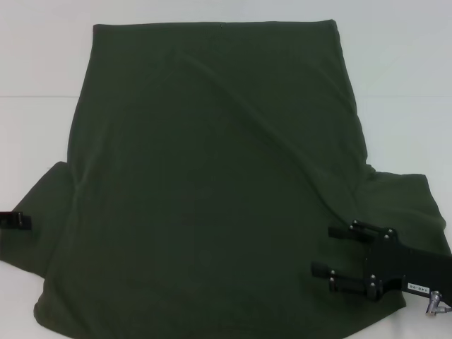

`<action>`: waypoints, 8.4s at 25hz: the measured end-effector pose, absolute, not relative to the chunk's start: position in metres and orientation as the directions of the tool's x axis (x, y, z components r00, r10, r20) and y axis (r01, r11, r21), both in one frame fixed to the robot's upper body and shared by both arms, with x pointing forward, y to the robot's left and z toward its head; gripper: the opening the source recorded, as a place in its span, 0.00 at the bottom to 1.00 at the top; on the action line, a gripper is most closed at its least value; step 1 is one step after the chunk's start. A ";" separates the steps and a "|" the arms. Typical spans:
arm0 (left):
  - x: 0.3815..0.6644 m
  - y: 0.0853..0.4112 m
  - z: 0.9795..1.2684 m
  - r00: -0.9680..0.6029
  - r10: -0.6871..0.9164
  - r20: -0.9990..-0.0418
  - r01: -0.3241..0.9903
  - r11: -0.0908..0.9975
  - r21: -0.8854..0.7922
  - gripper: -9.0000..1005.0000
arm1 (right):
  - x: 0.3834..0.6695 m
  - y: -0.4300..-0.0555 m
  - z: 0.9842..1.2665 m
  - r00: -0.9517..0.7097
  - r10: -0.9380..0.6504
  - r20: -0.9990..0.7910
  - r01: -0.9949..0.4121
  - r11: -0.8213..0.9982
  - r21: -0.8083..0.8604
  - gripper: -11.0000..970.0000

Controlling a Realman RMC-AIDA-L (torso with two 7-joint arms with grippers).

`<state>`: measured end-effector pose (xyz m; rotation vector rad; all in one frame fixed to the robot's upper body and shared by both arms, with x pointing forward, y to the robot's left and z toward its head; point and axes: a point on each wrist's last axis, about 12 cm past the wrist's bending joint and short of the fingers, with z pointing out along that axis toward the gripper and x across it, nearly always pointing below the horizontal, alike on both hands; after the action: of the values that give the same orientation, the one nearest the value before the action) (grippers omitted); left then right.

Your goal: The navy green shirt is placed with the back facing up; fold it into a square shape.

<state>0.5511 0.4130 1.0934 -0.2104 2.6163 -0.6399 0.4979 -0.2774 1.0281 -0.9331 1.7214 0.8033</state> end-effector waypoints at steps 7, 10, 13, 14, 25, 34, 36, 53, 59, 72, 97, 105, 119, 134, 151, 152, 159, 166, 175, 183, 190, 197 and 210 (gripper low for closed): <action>0.551 0.413 1.093 -0.893 -0.243 -0.380 -0.041 0.883 -0.468 0.95 | 0.498 -0.277 1.028 -0.223 -0.220 -0.950 -0.870 0.485 0.092 0.85; 0.551 0.414 1.093 -0.893 -0.241 -0.381 -0.040 0.884 -0.466 0.95 | 0.498 -0.277 1.028 -0.223 -0.220 -0.950 -0.870 0.485 0.092 0.85; 0.550 0.414 1.092 -0.892 -0.243 -0.382 -0.042 0.885 -0.464 0.95 | 0.498 -0.277 1.028 -0.223 -0.219 -0.950 -0.870 0.484 0.092 0.85; 0.549 0.414 1.091 -0.892 -0.243 -0.381 -0.043 0.885 -0.464 0.95 | 0.498 -0.277 1.028 -0.223 -0.219 -0.950 -0.870 0.484 0.092 0.85; 0.547 0.412 1.087 -0.897 -0.245 -0.368 -0.047 0.881 -0.471 0.95 | 0.498 -0.277 1.028 -0.224 -0.218 -0.950 -0.870 0.484 0.094 0.85; 0.549 0.409 1.085 -0.902 -0.238 -0.361 -0.041 0.879 -0.476 0.95 | 0.498 -0.277 1.028 -0.224 -0.219 -0.950 -0.870 0.484 0.094 0.85; 0.549 0.409 1.084 -0.902 -0.235 -0.361 -0.040 0.880 -0.473 0.95 | 0.498 -0.277 1.028 -0.224 -0.219 -0.950 -0.870 0.484 0.094 0.85; 0.554 0.397 1.083 -0.912 -0.219 -0.347 -0.021 0.869 -0.494 0.95 | 0.499 -0.276 1.029 -0.221 -0.219 -0.950 -0.872 0.482 0.091 0.85; 0.556 0.395 1.083 -0.917 -0.200 -0.346 -0.010 0.877 -0.480 0.95 | 0.500 -0.276 1.029 -0.219 -0.219 -0.951 -0.872 0.481 0.090 0.85; 0.560 0.393 1.081 -0.925 -0.156 -0.345 -0.001 0.912 -0.411 0.71 | 0.502 -0.275 1.031 -0.213 -0.219 -0.952 -0.876 0.474 0.087 0.85; 0.562 0.398 1.087 -0.916 -0.166 -0.366 -0.003 0.913 -0.408 0.01 | 0.502 -0.275 1.032 -0.210 -0.220 -0.953 -0.877 0.473 0.084 0.85; 0.564 0.414 1.109 -0.902 -0.177 -0.395 -0.016 0.925 -0.378 0.01 | 0.503 -0.275 1.033 -0.206 -0.219 -0.954 -0.879 0.470 0.082 0.85; 0.564 0.432 1.127 -0.887 -0.202 -0.414 -0.042 0.931 -0.363 0.01 | 0.503 -0.275 1.033 -0.206 -0.219 -0.954 -0.879 0.470 0.082 0.85; 0.567 0.434 1.147 -0.882 -0.194 -0.430 -0.019 0.925 -0.379 0.01 | 0.502 -0.275 1.033 -0.206 -0.217 -0.954 -0.880 0.467 0.084 0.85; 0.601 0.354 1.163 -0.928 -0.098 -0.360 0.109 0.851 -0.514 0.02 | 0.502 -0.274 1.033 -0.207 -0.216 -0.954 -0.882 0.464 0.087 0.85; 0.602 0.347 1.161 -0.930 -0.090 -0.356 0.118 0.845 -0.522 0.02 | 0.503 -0.273 1.033 -0.207 -0.216 -0.954 -0.882 0.463 0.086 0.85; 0.604 0.313 1.143 -0.933 -0.075 -0.353 0.145 0.818 -0.556 0.02 | 0.504 -0.271 1.034 -0.202 -0.216 -0.955 -0.885 0.458 0.084 0.85; 0.604 0.296 1.119 -0.937 -0.074 -0.340 0.136 0.822 -0.554 0.02 | 0.505 -0.271 1.034 -0.200 -0.216 -0.956 -0.885 0.457 0.082 0.85; 0.600 0.289 1.103 -0.945 -0.092 -0.313 0.111 0.811 -0.575 0.15 | 0.507 -0.271 1.035 -0.198 -0.218 -0.956 -0.885 0.460 0.078 0.85; 0.591 0.296 1.100 -0.933 -0.185 -0.308 0.077 0.735 -0.674 0.31 | 0.509 -0.270 1.036 -0.195 -0.222 -0.955 -0.885 0.460 0.073 0.85; 0.566 0.333 1.096 -0.900 -0.374 -0.225 -0.039 0.582 -0.812 0.52 | 0.510 -0.270 1.036 -0.194 -0.222 -0.955 -0.884 0.462 0.072 0.85; 0.527 0.364 1.071 -0.792 -0.605 -0.076 -0.177 0.346 -0.921 0.76 | 0.510 -0.271 1.035 -0.196 -0.224 -0.955 -0.880 0.470 0.071 0.85; 0.509 0.354 1.038 -0.739 -0.671 0.067 -0.326 0.269 -0.906 0.76 | 0.512 -0.271 1.036 -0.202 -0.218 -0.955 -0.874 0.480 0.075 0.85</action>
<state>0.5091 0.3539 1.0381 -0.9107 2.2153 -1.4581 0.5123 -0.2713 1.0363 -0.9416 1.6983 0.7981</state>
